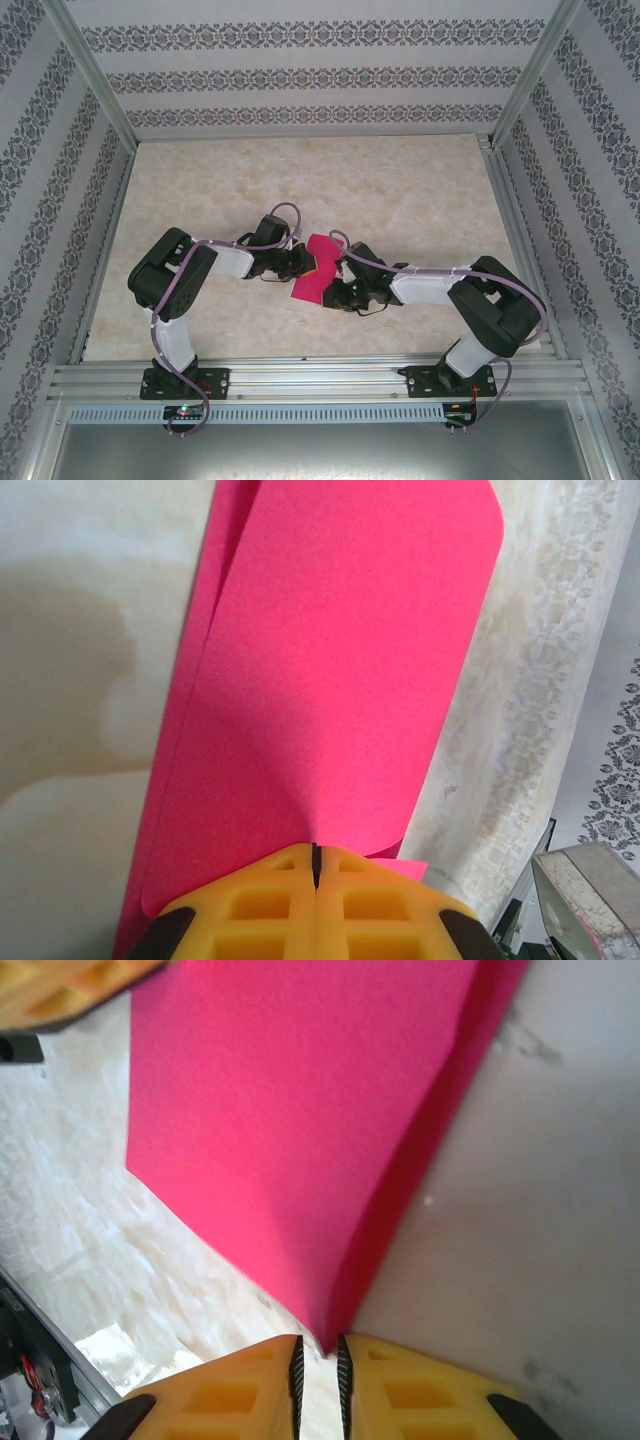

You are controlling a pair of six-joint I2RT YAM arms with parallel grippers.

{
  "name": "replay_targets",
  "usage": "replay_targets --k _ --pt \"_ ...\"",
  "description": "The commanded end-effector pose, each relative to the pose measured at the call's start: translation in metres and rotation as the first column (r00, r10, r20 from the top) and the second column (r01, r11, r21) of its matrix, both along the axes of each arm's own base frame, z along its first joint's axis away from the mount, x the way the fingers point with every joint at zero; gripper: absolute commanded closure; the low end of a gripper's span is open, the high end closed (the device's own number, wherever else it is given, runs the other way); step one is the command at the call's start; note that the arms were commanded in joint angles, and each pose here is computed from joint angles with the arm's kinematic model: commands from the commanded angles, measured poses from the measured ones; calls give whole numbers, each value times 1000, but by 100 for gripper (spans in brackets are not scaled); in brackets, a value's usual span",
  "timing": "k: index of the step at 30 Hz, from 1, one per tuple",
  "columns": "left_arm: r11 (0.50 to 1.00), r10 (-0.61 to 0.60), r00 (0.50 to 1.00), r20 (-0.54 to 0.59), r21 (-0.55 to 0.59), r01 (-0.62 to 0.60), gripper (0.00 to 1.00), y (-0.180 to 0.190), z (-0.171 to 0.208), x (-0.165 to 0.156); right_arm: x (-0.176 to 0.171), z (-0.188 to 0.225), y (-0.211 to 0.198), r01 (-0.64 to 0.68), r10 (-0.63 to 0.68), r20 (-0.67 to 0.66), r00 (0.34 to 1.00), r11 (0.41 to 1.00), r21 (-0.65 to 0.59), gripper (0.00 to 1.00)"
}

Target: Fold a paper plane with a square sheet of paper (pick it up from the middle)

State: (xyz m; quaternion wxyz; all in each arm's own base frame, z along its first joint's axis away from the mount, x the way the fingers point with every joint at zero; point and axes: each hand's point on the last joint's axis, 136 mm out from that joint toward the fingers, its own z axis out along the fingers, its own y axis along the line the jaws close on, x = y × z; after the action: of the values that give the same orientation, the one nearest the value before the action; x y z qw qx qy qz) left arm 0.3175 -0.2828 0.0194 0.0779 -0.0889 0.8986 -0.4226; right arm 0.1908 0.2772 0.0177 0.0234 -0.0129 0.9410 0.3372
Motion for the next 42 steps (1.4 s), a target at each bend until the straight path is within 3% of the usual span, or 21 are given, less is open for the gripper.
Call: replay_targets --k 1,8,11,16,27,42 --pt "995 18 996 -85 100 -10 98 17 -36 -18 -18 -1 -16 -13 11 -37 999 997 -72 79" --pt "995 8 997 -83 97 0 98 15 -34 -18 18 46 7 40 -44 105 994 999 36 85" --pt "995 3 997 -83 97 5 98 14 -33 -18 27 52 29 28 -36 86 996 995 96 88" --pt "995 -2 997 -83 97 11 98 13 -32 -18 37 32 42 32 -34 32 999 997 69 91" --pt "993 13 996 -87 119 -2 100 17 -36 -19 1 -24 14 48 -48 -117 992 999 -5 90" --pt "994 17 996 -86 113 -7 100 17 -37 -19 -23 -14 -14 78 -75 -100 992 997 21 86"
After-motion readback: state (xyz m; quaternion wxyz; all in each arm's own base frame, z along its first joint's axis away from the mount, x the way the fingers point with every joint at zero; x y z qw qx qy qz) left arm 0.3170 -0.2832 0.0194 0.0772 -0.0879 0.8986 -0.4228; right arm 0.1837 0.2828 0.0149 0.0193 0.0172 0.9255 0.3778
